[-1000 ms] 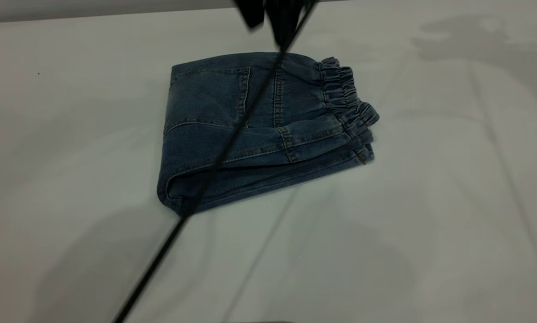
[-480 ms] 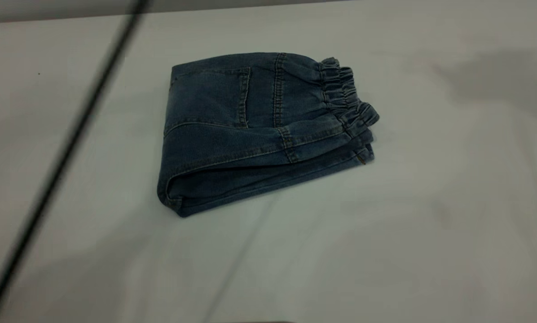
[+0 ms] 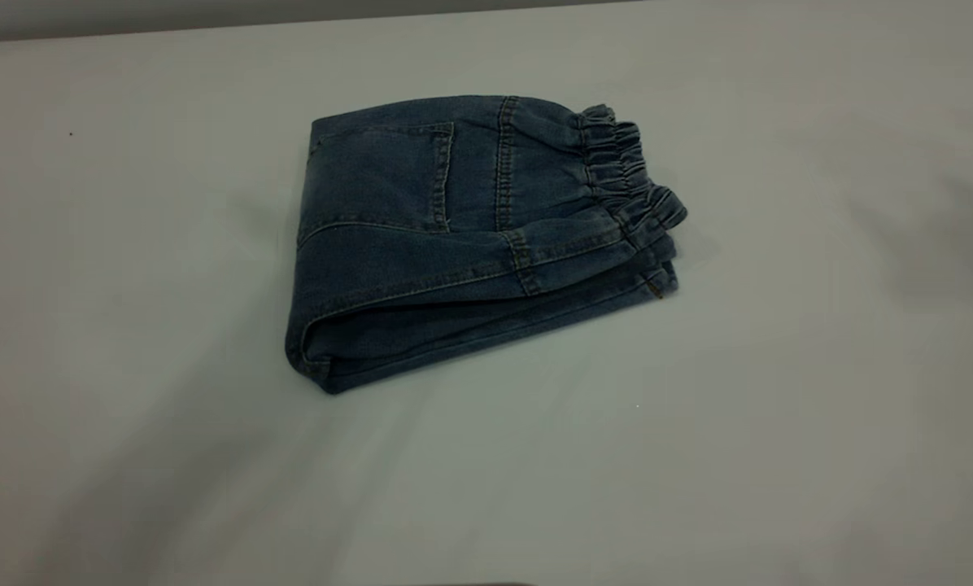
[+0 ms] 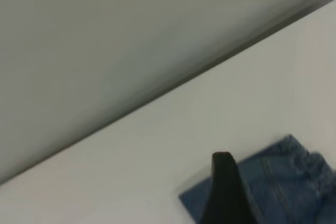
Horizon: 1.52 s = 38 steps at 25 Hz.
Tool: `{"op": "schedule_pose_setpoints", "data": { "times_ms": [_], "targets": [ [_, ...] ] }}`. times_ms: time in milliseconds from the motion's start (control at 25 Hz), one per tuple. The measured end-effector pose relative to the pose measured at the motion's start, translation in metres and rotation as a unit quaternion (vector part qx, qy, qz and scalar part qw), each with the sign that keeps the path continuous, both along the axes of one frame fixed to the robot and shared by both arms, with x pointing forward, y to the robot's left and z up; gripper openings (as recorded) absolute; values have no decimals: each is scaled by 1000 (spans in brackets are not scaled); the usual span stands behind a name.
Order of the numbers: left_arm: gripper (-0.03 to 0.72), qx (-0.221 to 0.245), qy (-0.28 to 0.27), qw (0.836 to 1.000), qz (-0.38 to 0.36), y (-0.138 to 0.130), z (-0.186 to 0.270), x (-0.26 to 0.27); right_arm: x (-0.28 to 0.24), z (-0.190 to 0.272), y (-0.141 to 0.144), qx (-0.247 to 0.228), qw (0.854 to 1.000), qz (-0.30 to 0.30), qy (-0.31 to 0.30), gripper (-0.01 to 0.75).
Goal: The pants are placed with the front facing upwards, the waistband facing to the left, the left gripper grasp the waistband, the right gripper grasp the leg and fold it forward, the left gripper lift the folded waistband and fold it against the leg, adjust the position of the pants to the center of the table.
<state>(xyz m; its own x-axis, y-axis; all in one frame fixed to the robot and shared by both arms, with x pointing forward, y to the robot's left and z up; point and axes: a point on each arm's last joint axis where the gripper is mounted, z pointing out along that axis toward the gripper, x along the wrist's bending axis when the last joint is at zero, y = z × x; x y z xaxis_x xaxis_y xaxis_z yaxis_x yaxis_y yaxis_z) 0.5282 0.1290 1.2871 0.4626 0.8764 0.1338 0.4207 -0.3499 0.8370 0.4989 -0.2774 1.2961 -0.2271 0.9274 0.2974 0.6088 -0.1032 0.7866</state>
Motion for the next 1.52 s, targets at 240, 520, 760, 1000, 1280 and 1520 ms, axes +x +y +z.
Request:
{"op": "schedule_pose_setpoints", "data": {
  "times_ms": [240, 520, 760, 1000, 1280, 1520],
  "targets": [
    [454, 10, 13, 1000, 1, 50, -3, -76, -66, -33, 3, -16, 999, 9, 36, 537],
    [454, 20, 37, 999, 1, 95, -41, -147, -141, -71, 7, -52, 998, 33, 26, 537],
    [454, 24, 71, 997, -7, 117, -87, -184, -193, -112, 6, -76, 997, 22, 25, 537],
    [454, 24, 91, 995, -12, 131, -123, -210, -240, -144, 5, -101, 995, 5, -12, 537],
    [454, 32, 112, 993, -14, 142, -162, -228, -267, -192, 4, -114, 993, 0, -23, 537],
    [454, 43, 132, 990, -13, 149, -194, -239, -265, -232, 1, -140, 990, -3, -6, 537]
  ]
}}
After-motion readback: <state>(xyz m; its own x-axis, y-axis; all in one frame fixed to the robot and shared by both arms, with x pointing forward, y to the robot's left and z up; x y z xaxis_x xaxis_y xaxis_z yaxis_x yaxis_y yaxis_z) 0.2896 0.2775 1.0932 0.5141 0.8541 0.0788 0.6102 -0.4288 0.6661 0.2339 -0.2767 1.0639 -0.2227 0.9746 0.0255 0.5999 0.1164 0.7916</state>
